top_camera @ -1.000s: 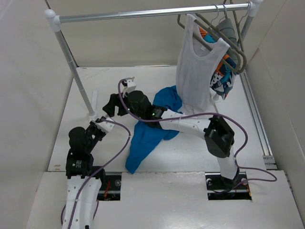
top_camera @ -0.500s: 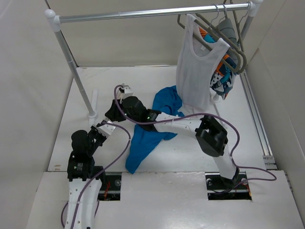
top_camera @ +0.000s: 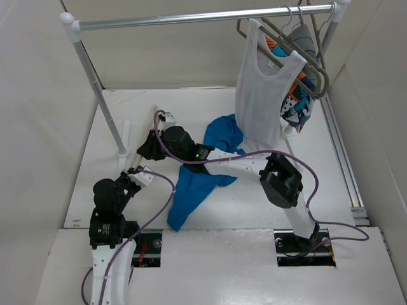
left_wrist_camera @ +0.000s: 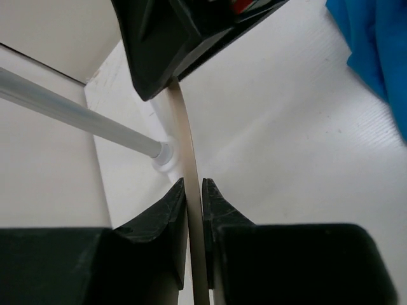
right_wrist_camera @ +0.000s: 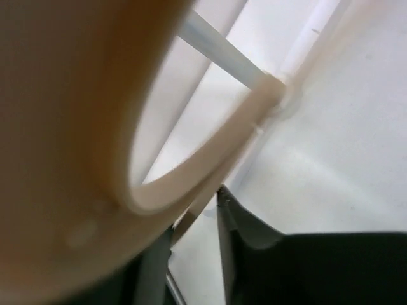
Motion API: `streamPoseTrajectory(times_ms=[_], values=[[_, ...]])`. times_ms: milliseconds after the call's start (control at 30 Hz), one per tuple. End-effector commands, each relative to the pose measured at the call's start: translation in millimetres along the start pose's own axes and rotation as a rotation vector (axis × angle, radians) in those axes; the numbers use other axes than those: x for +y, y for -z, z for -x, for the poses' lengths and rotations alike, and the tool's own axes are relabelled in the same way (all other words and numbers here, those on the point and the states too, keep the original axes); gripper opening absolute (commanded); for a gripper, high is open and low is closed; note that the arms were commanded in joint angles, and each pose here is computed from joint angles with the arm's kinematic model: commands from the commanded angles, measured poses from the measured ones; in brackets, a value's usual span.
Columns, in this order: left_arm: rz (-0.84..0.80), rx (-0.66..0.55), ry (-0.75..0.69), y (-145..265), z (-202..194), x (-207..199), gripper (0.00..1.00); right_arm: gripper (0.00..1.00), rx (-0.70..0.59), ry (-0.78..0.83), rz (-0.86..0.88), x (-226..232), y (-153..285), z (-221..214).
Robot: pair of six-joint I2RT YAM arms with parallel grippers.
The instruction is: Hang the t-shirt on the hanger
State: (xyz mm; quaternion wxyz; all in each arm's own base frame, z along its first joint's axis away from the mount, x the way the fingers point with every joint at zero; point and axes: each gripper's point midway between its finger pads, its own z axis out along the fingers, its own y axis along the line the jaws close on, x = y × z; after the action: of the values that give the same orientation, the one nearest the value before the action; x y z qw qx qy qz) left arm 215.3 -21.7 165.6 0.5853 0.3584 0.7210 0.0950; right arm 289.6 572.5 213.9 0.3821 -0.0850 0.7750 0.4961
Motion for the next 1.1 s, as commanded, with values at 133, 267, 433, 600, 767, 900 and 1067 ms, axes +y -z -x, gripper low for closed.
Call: streamPoseTrajectory(times_ms=[133,267,433,600,767,900,1067], values=[[-0.045,-0.251,-0.238,5.1,54.4,-0.3,0.0,0.51,0.154,0.092,0.045,-27.0,-13.4,-34.7],[-0.051,-0.245,-0.244,5.0,52.5,-1.5,0.0,0.37,0.169,0.079,0.045,-29.8,-14.8,-40.5],[-0.064,-0.232,-0.236,4.9,48.9,-4.7,0.0,0.01,0.163,0.076,0.026,-37.2,-12.2,-37.3],[-0.098,-0.282,-0.229,11.5,60.1,-11.7,0.5,0.0,0.148,0.141,0.029,-41.7,-8.4,-29.1],[-0.096,-0.295,-0.121,17.0,72.3,-7.2,1.0,0.0,0.087,0.306,0.102,-57.7,-3.1,4.8],[-0.095,-0.3,0.053,26.6,97.4,6.3,1.0,0.0,0.043,0.476,0.192,-48.7,13.3,36.6],[-0.12,-0.299,0.25,29.6,125.2,20.5,1.0,0.0,-0.012,0.582,0.275,-37.4,46.9,62.0]])
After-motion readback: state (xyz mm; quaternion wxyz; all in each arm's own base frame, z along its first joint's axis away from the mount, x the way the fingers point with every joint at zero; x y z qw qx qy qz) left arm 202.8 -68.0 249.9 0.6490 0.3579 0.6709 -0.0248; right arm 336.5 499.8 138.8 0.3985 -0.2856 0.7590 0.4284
